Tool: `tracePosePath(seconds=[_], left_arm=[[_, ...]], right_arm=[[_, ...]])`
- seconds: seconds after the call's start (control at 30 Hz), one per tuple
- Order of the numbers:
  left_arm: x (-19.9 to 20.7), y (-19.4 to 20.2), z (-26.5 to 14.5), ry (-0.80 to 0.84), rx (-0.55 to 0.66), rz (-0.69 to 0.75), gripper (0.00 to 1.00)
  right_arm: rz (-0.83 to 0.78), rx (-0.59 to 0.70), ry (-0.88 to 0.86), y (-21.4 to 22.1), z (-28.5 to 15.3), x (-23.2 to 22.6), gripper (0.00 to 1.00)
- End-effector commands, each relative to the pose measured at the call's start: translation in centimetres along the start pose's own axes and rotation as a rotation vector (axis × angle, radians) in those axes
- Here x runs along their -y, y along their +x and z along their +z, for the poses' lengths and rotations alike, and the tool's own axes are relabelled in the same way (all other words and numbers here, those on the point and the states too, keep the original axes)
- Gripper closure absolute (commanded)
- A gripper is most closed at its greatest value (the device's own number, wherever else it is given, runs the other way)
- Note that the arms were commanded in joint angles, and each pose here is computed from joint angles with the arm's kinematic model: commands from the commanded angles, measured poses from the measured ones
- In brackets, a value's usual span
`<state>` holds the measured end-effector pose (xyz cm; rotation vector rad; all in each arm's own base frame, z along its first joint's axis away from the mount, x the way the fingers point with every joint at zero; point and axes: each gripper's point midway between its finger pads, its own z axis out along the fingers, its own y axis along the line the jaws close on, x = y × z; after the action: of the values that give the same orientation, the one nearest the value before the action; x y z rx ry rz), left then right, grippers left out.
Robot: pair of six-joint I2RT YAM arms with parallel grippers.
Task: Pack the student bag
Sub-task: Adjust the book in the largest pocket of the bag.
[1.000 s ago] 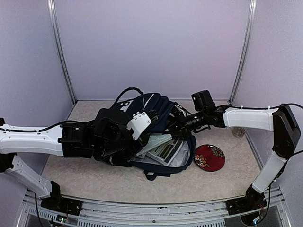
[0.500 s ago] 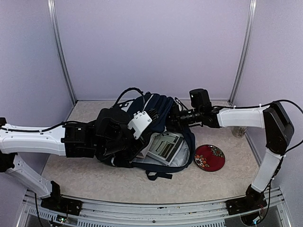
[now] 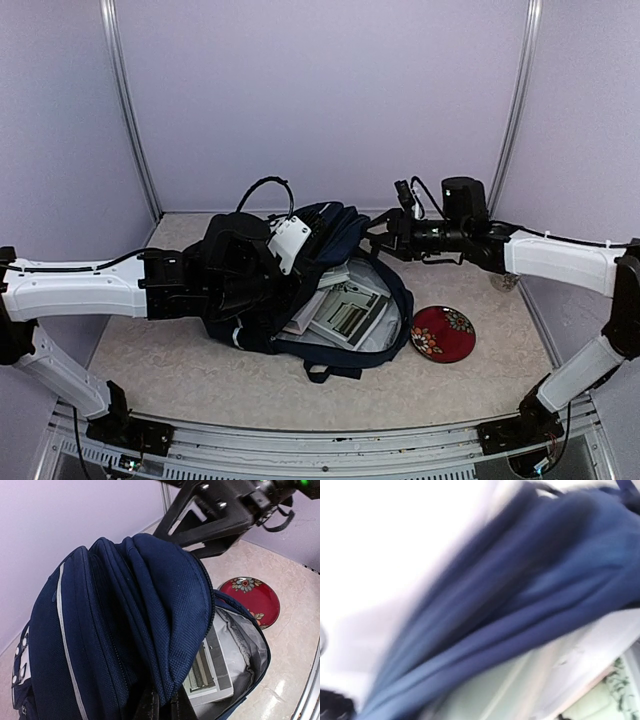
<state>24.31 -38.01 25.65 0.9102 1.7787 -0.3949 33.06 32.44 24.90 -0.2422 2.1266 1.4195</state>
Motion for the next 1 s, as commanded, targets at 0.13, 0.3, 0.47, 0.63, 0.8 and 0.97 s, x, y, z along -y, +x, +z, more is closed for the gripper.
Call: tracePosePath(seconds=[0.13,0.3,0.47,0.63,0.8,0.97], left_arm=[[-1.4,-2.0,0.1,-0.049,0.052,-0.049,1.0],[-1.7,-2.3,-0.1,-0.062,0.052,-0.055,1.0],[-1.7,-2.3,-0.2,-0.059,0.057,-0.059,1.0],[-1.5,-2.6,-0.6,-0.043,0.065,-0.061,1.0],[-1.2,-2.5,-1.0,-0.028,0.068,-0.054,1.0],[-0.8,-2.0,-1.3,-0.014,0.064,-0.039,1.0]], right_arm=[[-0.026,0.073,-0.005,4.9,-0.8,-1.7,0.43],[-0.034,0.086,0.027,7.1,0.6,-2.5,0.54],[-0.028,0.049,0.016,8.1,2.8,-2.2,0.72],[-0.065,0.034,0.026,7.1,5.1,-1.8,0.8],[-0.095,0.084,0.081,3.8,5.0,-0.5,0.83],[-0.081,0.139,0.136,0.7,3.6,1.9,0.84]])
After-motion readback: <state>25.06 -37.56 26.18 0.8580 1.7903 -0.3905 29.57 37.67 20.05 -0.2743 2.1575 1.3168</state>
